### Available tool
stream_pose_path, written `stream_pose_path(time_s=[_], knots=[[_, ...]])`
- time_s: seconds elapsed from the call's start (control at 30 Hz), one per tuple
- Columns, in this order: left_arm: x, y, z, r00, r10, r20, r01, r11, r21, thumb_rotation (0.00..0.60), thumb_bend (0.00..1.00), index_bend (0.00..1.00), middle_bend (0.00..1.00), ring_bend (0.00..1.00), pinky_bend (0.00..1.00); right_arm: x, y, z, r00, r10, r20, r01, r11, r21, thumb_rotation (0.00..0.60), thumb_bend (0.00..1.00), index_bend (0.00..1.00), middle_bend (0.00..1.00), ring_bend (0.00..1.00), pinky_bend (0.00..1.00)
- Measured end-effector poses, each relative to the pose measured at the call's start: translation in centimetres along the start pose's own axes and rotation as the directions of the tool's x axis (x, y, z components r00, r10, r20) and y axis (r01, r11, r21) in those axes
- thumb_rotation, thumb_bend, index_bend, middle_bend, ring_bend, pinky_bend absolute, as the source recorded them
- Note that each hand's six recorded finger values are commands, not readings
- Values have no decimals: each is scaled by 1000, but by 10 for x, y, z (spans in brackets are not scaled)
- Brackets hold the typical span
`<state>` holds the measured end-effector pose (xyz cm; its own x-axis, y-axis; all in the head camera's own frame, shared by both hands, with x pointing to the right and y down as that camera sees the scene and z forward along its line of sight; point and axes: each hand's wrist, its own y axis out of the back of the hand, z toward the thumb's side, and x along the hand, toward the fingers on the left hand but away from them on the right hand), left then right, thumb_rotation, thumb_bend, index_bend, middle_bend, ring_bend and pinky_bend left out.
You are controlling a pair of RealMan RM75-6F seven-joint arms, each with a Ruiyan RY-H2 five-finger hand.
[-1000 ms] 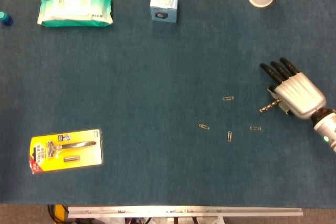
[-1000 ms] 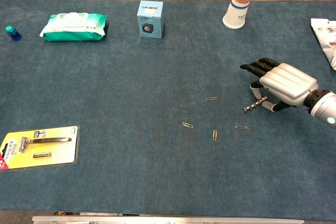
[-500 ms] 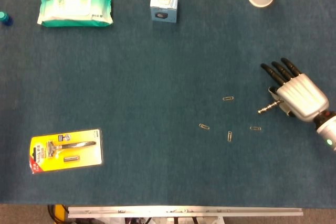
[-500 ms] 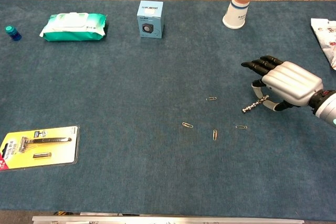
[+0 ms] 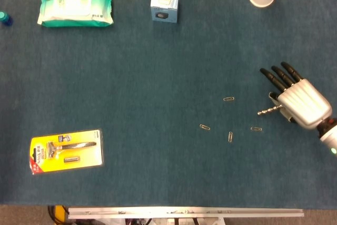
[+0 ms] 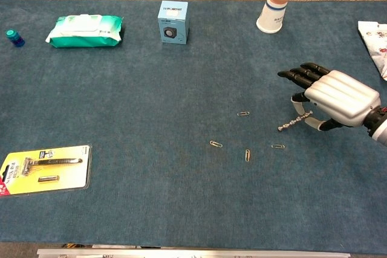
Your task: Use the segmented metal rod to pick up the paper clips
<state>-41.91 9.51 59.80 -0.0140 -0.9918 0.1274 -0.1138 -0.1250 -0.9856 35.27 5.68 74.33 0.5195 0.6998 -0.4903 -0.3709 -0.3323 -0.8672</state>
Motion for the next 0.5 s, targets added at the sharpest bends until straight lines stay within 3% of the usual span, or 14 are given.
stream_pose_path(time_s=[0.5], knots=[[0,4,-3,1000,12,-9,-12,1000,-4,600,255,540,462,382,609,15,12,17,999,-15,-46,16,1000,10,600,305,607,25,0,11]])
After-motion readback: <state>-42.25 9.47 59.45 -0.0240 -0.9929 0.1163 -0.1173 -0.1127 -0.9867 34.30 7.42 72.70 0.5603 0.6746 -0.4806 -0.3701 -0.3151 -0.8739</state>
